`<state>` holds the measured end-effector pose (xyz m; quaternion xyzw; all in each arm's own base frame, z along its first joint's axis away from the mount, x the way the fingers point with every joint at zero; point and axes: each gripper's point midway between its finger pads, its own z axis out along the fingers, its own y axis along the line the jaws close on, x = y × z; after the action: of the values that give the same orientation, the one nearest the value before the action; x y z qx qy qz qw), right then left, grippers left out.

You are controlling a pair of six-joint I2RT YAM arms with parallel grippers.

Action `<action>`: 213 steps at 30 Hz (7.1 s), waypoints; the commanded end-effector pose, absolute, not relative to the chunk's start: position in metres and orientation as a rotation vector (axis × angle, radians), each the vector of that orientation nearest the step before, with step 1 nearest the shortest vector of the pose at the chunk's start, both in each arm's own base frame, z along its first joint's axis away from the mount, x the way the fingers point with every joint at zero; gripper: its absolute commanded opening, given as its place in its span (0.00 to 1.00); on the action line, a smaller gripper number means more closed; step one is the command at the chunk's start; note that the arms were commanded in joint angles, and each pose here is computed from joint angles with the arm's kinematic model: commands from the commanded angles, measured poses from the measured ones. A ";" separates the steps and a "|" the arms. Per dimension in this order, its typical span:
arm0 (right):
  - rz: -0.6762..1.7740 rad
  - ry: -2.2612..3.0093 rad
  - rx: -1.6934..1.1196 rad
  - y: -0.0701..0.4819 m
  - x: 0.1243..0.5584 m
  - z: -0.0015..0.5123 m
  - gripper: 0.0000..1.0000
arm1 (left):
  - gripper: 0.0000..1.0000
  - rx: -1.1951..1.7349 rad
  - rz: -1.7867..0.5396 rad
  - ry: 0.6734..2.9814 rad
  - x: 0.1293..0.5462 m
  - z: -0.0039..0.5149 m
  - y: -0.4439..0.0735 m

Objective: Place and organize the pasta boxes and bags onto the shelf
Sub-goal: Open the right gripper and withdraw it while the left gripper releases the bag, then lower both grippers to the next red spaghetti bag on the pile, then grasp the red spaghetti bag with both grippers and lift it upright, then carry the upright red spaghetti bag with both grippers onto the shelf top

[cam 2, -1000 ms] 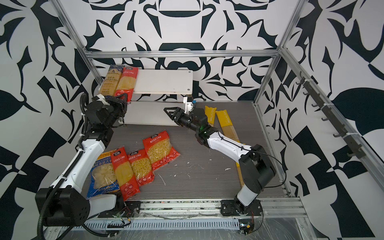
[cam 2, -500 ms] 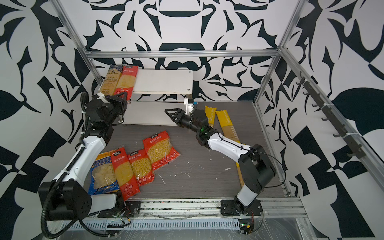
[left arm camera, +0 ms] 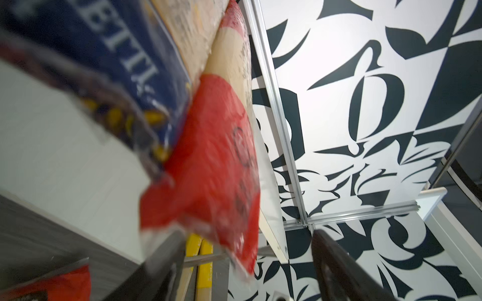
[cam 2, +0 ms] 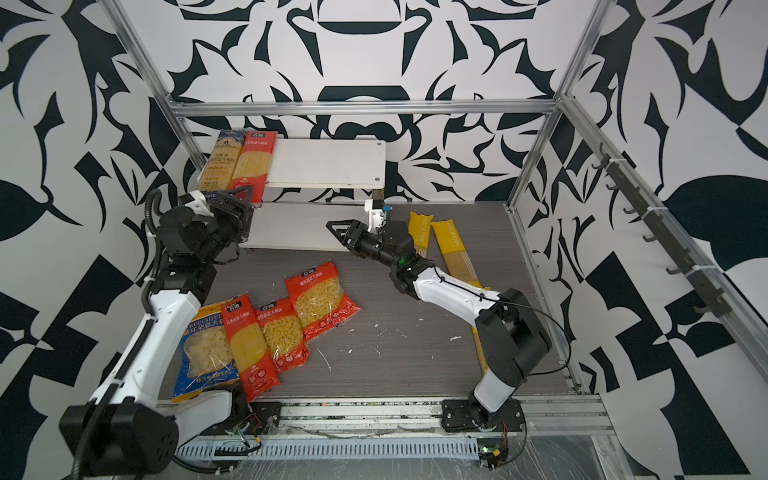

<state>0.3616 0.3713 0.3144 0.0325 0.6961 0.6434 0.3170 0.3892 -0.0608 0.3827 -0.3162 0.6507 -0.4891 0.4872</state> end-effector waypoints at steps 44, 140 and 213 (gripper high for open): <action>1.329 2.455 -0.565 0.561 0.159 0.105 0.49 | 0.82 -0.332 -0.335 2.241 0.282 0.234 -0.070; 1.783 1.671 -0.647 0.374 0.187 0.315 0.00 | 0.97 -0.249 -1.531 1.914 0.267 0.269 -0.165; 1.765 1.594 -0.164 0.381 0.348 0.477 0.04 | 0.82 -0.313 -1.544 1.767 0.337 0.390 -0.169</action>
<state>0.3613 0.3895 0.3769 -0.0240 0.7113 0.6349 0.3006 0.3541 -0.1791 0.3838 -0.1114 0.6932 -0.6142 0.3602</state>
